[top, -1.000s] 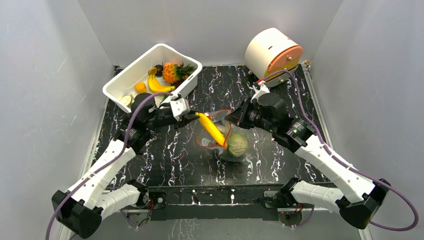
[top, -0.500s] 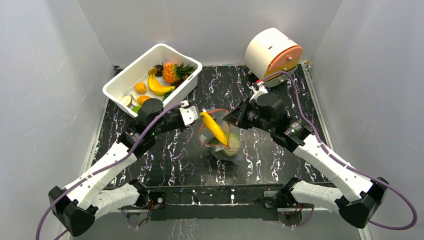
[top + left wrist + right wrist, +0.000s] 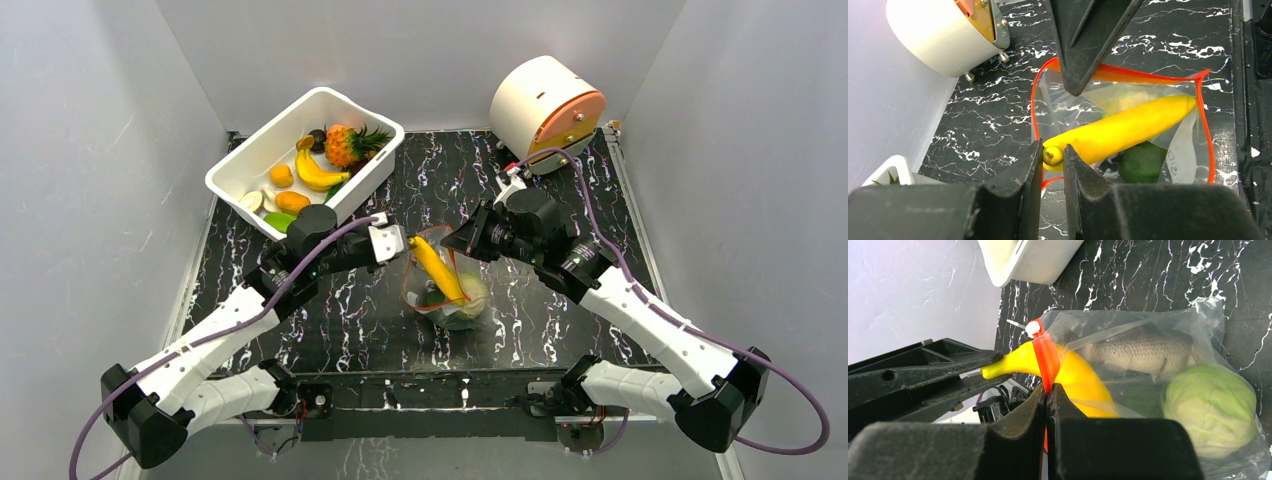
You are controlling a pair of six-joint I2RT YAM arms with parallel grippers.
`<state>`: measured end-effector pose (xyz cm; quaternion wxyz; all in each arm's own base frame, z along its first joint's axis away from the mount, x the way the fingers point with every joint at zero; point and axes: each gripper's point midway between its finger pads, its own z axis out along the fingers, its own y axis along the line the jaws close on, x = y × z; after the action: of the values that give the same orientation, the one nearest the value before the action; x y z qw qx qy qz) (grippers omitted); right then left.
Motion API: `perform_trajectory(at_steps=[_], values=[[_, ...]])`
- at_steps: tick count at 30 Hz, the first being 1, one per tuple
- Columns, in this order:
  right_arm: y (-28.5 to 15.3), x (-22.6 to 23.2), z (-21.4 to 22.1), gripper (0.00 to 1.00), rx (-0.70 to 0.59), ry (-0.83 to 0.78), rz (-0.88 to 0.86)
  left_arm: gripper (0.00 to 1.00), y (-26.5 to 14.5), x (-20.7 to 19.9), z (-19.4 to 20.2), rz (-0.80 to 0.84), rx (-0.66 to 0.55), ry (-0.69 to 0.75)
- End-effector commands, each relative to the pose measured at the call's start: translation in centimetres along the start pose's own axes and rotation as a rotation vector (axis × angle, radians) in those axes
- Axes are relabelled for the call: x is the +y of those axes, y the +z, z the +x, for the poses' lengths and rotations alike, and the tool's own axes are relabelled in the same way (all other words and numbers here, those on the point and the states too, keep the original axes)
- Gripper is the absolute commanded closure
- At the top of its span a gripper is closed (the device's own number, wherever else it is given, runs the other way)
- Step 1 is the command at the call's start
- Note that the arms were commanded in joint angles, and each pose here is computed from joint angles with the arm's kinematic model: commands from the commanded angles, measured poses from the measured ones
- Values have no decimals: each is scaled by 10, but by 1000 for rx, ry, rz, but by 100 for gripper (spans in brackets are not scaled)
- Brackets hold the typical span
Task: Place the food in the zip-top bag and seal the zipper
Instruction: Place the fake fruit in the zipper food storage bag.
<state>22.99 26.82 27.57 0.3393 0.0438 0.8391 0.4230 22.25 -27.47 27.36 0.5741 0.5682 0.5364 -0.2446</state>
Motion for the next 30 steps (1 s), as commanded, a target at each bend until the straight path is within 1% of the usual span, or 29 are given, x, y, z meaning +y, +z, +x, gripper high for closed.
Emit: perform_trajectory(at_steps=[1, 7, 10, 18, 25, 27, 30], values=[[-7, 38, -25, 100, -88, 2, -138, 100, 4, -2, -1, -37, 11, 62], [-10, 28, -29, 100, -115, 10, -90, 100, -15, 21, 2, -178, 100, 159], [-9, 24, -30, 100, -124, 26, -67, 100, -24, 32, -2, -232, 118, 217], [-5, 24, -30, 100, -130, 77, -75, 100, -21, 38, 0, -264, 130, 290], [-10, 10, -40, 100, -165, 59, 38, 100, -27, 43, -3, -275, 166, 364], [-11, 15, -40, 100, -158, 59, 19, 100, -23, 41, -6, -262, 151, 373], [-10, 25, -37, 100, -155, 88, -52, 100, -14, 31, -8, -225, 112, 363]])
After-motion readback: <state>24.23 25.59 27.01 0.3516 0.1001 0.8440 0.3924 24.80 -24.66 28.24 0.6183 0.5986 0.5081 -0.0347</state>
